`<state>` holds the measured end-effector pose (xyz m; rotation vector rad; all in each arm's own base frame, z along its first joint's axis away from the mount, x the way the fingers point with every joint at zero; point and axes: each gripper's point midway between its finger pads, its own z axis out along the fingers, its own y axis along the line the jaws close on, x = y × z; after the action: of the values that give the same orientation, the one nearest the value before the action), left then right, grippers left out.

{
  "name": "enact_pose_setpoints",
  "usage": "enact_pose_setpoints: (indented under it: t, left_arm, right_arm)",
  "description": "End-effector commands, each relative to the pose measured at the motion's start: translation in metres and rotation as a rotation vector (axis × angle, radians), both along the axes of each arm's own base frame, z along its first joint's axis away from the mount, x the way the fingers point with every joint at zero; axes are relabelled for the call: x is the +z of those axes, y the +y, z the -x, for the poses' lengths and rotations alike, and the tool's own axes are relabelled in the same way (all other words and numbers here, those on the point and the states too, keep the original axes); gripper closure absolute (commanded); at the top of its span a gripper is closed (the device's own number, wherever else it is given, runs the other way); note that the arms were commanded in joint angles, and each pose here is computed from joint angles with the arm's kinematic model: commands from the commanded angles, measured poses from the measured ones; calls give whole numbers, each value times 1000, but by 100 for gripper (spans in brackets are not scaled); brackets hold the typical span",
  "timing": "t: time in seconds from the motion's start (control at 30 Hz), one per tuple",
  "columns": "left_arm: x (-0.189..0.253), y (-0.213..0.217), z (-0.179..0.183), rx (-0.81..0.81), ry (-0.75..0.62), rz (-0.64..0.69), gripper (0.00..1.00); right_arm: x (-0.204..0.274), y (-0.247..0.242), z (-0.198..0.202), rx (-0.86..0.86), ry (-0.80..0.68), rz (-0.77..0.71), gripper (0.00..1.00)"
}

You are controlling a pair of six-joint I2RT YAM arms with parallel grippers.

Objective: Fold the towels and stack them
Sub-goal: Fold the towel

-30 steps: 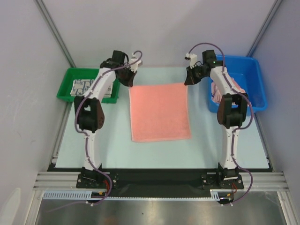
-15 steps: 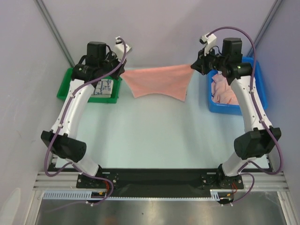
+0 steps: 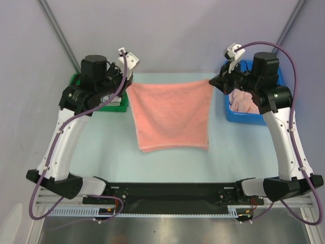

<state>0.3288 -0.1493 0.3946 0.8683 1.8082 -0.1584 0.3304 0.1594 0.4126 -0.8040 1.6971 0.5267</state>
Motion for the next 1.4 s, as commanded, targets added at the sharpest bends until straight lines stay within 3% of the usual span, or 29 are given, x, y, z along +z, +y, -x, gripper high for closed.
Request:
enact_pose_setpoints:
  t: [0.0,0.2,0.33,0.37,0.43,0.53,0.9,0.93,0.97,1.0,1.1,1.13,1.23,1.3,1.33,1.37]
  left_arm:
    - [-45,-3,-30,53,116,-66,100]
    - [-142,-9,-104,84,263,-164,100]
    - [-196,-12,-158,95,319,-151,100]
    - [-206,-10,-169,95,333,-145,100]
    - [-233,-11,-195,102,357,-169,100]
    - [-245,-8,-215,109,357,-194,100]
    - [-271,2,-227,146,337,-223,100]
    - [-273,1,-228,150,341,-216,98]
    - [-273,2,-229,169,342,-210,84]
    - [-273,3,-230,202,348,-196,57]
    - [-259,22,-236,354,322,-201,39]
    - [-242,28,-236,399,296,-191,35]
    - [-220,38,-223,512,301,-146,33]
    - [-190,31,-200,544,315,-44,34]
    - [-207,31,-181,554,376,-36,34]
    - [-179,31,-161,562,355,31,34]
  right_arm:
    - [-45,4,-24,-6,114,6,100]
    - [-126,9,-90,17,218,-7,100]
    - [-179,10,-138,48,267,-1,100]
    - [-211,8,-154,48,319,5,100]
    - [-217,7,-176,56,302,10,100]
    - [-260,0,-197,52,356,31,100]
    - [-282,-14,-221,-16,319,54,98]
    - [-287,-13,-225,-31,330,47,84]
    - [-288,-16,-230,-66,332,46,76]
    - [-280,-18,-238,-118,339,18,69]
    - [-270,-29,-247,-319,404,13,52]
    - [-255,-32,-250,-369,401,3,48]
    - [-226,-35,-225,-541,462,-22,47]
    - [-199,-25,-194,-609,499,-63,46]
    - [-199,-28,-183,-674,527,-71,46]
    - [-220,-26,-159,-738,638,-97,50]
